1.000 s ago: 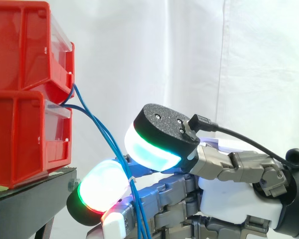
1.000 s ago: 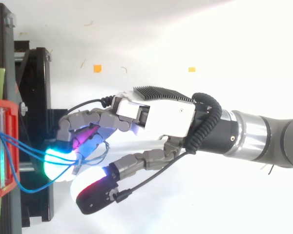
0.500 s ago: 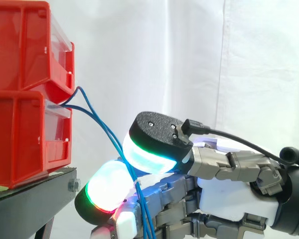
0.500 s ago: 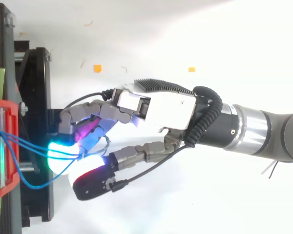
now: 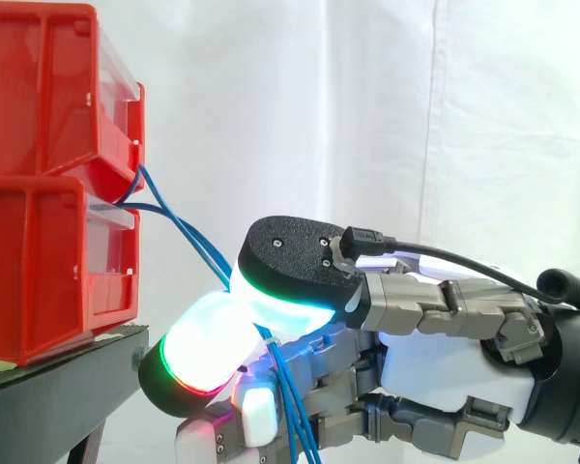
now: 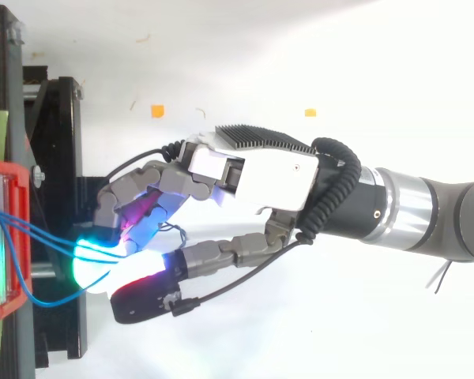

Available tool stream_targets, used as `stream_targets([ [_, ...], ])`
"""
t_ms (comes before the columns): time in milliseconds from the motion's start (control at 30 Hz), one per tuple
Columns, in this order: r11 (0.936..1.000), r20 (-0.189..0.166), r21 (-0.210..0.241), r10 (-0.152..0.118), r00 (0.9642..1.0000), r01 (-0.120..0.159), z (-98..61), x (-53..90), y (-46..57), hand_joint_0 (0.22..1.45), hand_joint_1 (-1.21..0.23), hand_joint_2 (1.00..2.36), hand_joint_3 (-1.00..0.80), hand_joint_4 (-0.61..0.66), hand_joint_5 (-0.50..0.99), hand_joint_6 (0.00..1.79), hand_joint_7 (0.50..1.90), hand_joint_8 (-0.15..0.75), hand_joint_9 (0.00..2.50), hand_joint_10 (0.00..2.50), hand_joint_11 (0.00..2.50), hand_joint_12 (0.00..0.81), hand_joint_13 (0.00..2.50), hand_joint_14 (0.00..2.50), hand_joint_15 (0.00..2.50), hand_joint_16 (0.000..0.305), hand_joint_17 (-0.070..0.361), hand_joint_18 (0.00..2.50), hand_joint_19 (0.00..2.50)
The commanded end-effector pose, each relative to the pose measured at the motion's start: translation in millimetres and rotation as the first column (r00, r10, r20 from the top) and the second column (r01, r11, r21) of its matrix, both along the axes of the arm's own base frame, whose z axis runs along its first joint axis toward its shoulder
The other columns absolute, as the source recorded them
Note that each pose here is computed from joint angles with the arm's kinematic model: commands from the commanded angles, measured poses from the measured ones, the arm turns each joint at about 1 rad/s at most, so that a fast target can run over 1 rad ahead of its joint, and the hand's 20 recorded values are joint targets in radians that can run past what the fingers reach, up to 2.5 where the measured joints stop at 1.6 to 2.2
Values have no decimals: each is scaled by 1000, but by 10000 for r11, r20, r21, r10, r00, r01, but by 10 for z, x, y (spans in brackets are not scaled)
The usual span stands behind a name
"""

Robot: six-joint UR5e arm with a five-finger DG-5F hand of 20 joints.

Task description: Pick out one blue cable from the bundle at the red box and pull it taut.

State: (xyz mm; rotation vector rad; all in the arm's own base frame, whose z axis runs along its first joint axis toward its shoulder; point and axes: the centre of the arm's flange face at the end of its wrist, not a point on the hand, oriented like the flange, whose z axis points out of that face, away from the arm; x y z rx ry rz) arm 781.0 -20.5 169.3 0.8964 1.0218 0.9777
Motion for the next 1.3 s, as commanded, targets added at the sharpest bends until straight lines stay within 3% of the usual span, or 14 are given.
stream_targets([
  [0, 10000, -89, -22, 2, 10000, -2, -7, -4, -2, 625, -704, 1007, 22, 66, -149, 934, 807, 355, 1179, 18, 730, 411, 879, 11, 304, 58, 131, 825, 373],
  [333, 9993, -464, 325, 217, 9987, -202, -49, -31, -60, 673, -799, 1000, 150, -197, -110, 933, 1096, 347, 1292, 20, 817, 412, 977, 12, 356, 56, 127, 916, 390],
  [633, 9968, -592, 620, 541, 9968, -504, -9, -6, -65, 678, -802, 1002, 139, -185, -110, 936, 1105, 348, 1315, 20, 842, 409, 982, 12, 371, 56, 126, 914, 405],
  [833, 9890, -1444, 1237, 994, 9845, -817, 19, -57, -98, 677, -796, 1003, 116, -160, -113, 937, 1096, 341, 1316, 21, 847, 407, 971, 14, 378, 55, 124, 903, 418],
  [900, 9866, -1855, 1436, 1043, 9771, -781, 85, -58, -119, 675, -793, 1004, 108, -153, -114, 936, 1100, 344, 1320, 20, 849, 405, 970, 12, 373, 55, 124, 903, 416],
  [933, 9866, -1855, 1436, 1043, 9771, -781, 85, -58, -119, 674, -793, 1004, 110, -152, -114, 937, 1091, 343, 1321, 20, 847, 406, 968, 12, 381, 55, 124, 901, 419],
  [967, 9858, -2193, 1525, 1032, 9702, -704, 107, -56, -142, 673, -792, 1004, 112, -156, -113, 937, 1079, 344, 1328, 20, 841, 408, 968, 13, 378, 55, 125, 901, 418],
  [1000, 9857, -2337, 1542, 1035, 9668, -682, 123, -62, -154, 673, -792, 1003, 113, -148, -113, 936, 1085, 348, 1328, 20, 847, 407, 968, 13, 379, 55, 125, 901, 414],
  [1033, 9855, -2863, 1610, 984, 9531, -533, 129, -86, -204, 672, -792, 1003, 113, -148, -112, 936, 1085, 348, 1328, 19, 849, 408, 968, 14, 374, 56, 125, 903, 414],
  [1067, 9852, -3171, 1652, 959, 9435, -446, 146, -106, -231, 672, -792, 1003, 112, -150, -112, 936, 1079, 349, 1328, 20, 849, 408, 968, 12, 374, 56, 126, 903, 417],
  [1100, 9851, -3282, 1670, 961, 9397, -424, 178, -113, -232, 672, -792, 1003, 112, -145, -112, 936, 1079, 347, 1328, 20, 849, 408, 969, 12, 374, 56, 125, 903, 416],
  [1133, 9854, -3593, 1664, 937, 9285, -350, 217, -147, -248, 672, -794, 1002, 107, -140, -112, 935, 1077, 344, 1330, 19, 836, 409, 970, 12, 373, 56, 126, 906, 408],
  [1233, 9866, -3897, 1601, 912, 9164, -302, 268, -189, -265, 671, -793, 1002, 102, -139, -111, 935, 1064, 349, 1327, 21, 843, 410, 967, 12, 370, 56, 126, 906, 412],
  [1267, 9872, -4121, 1573, 884, 9068, -248, 300, -229, -282, 671, -794, 1002, 96, -136, -111, 936, 1050, 348, 1326, 19, 841, 409, 967, 12, 376, 56, 126, 906, 414],
])
